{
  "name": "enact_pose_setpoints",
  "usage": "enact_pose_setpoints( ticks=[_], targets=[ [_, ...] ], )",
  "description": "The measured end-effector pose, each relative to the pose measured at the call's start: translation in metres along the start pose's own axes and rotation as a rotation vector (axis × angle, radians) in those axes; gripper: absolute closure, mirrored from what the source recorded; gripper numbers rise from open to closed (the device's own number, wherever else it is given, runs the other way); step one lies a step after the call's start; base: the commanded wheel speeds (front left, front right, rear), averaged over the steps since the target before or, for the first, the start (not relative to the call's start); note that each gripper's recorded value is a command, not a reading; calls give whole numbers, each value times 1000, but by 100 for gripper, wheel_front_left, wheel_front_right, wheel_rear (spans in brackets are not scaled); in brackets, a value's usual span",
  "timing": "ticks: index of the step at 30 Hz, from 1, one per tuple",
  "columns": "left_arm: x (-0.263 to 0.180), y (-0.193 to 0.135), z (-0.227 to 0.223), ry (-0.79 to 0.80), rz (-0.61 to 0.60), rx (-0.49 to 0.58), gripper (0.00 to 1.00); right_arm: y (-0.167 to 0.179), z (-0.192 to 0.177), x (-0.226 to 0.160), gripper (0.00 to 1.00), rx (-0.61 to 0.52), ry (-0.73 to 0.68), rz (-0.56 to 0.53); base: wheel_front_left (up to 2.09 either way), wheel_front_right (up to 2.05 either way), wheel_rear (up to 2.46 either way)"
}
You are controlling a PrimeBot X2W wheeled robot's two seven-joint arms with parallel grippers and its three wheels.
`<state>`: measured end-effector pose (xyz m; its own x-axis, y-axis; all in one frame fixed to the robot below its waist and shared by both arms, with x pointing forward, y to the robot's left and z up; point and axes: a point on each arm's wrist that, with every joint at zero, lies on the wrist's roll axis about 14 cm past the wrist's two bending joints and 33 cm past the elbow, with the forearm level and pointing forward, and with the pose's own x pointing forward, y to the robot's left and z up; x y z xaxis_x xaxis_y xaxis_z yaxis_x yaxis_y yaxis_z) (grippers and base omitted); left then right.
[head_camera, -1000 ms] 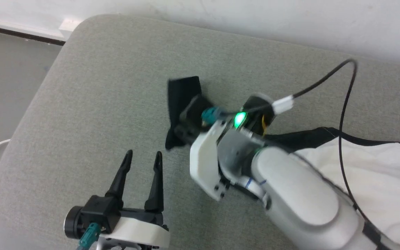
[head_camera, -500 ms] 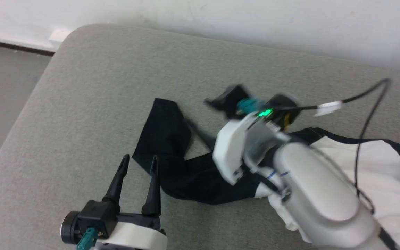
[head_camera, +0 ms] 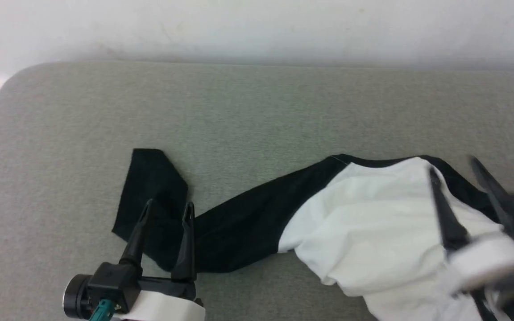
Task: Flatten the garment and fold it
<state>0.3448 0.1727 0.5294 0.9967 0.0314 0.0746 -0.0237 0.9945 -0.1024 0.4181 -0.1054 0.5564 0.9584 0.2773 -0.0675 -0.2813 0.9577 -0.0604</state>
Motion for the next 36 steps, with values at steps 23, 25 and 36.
enact_pose_setpoints(
  ticks=[23,25,36],
  targets=[
    [60,-71,-75,430,-515,260,0,-111,-51,-77,0,140,10,-366,0,0,0],
    [58,-66,-99,550,-545,315,0,-111,-57,-74,0,148,27,-366,0,0,0],
    [50,-63,-156,829,-629,432,100,-113,-77,-73,0,180,72,-379,0,0,0]
  ],
)
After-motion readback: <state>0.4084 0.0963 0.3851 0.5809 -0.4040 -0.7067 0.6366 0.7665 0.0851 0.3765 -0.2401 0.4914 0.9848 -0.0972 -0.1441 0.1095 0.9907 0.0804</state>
